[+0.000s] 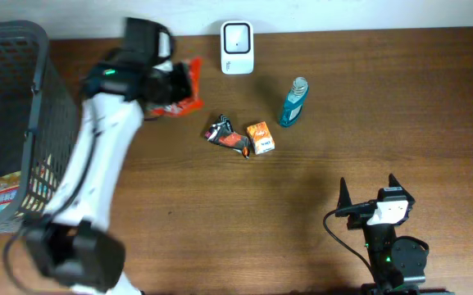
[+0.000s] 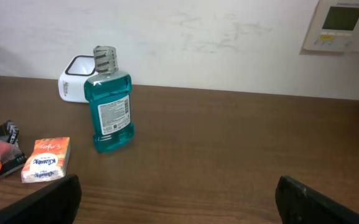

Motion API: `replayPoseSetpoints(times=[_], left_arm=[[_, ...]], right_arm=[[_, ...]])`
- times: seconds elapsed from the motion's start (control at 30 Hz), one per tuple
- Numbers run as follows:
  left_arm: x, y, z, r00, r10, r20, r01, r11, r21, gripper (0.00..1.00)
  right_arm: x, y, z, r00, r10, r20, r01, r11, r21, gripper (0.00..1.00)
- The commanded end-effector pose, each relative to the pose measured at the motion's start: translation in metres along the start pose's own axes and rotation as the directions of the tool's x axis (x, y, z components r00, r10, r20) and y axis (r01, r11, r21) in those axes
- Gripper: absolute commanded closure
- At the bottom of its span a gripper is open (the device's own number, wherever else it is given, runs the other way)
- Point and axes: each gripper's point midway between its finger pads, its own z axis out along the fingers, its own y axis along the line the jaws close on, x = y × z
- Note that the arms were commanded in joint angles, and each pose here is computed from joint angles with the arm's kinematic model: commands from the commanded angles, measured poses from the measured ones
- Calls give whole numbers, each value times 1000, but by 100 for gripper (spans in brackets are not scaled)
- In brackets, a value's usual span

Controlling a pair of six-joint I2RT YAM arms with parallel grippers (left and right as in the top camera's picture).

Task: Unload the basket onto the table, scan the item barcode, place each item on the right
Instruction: 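Carry the red snack bag to the table near the scanner and release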

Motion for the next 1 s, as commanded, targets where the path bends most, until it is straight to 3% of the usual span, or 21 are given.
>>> replayPoseSetpoints(times=[0.0,0.23,0.33,0.57,0.6,0.63,0.67,0.83,0.97], left_arm=[[21,13,54,996,37,-77,-48,988,-147,100],[47,33,127,982,31,-185,-71,974,-213,100],[46,36,153,974,117,-192,-155,969,-195,100],[56,29,166,948,218,-233,-253,959,-130,98],[58,27,166,941,239,-239,-273,954,-124,87],[58,27,166,939,247,-239,-284,949,-134,31],[57,28,166,939,249,-237,-288,947,-145,19],[43,39,153,946,235,-224,-281,938,-201,11],[10,26,113,958,232,-170,-264,944,-198,11]], right_arm=[[4,1,0,1000,0,-6,0,1000,-1,2],[4,1,0,1000,0,-5,0,1000,-1,2],[4,1,0,1000,0,-5,0,1000,-1,1],[4,1,0,1000,0,-6,0,1000,-1,2],[4,1,0,1000,0,-5,0,1000,-1,2],[4,1,0,1000,0,-5,0,1000,-1,2],[4,1,0,1000,0,-5,0,1000,-1,2],[4,1,0,1000,0,-6,0,1000,-1,2],[4,1,0,1000,0,-6,0,1000,-1,2]])
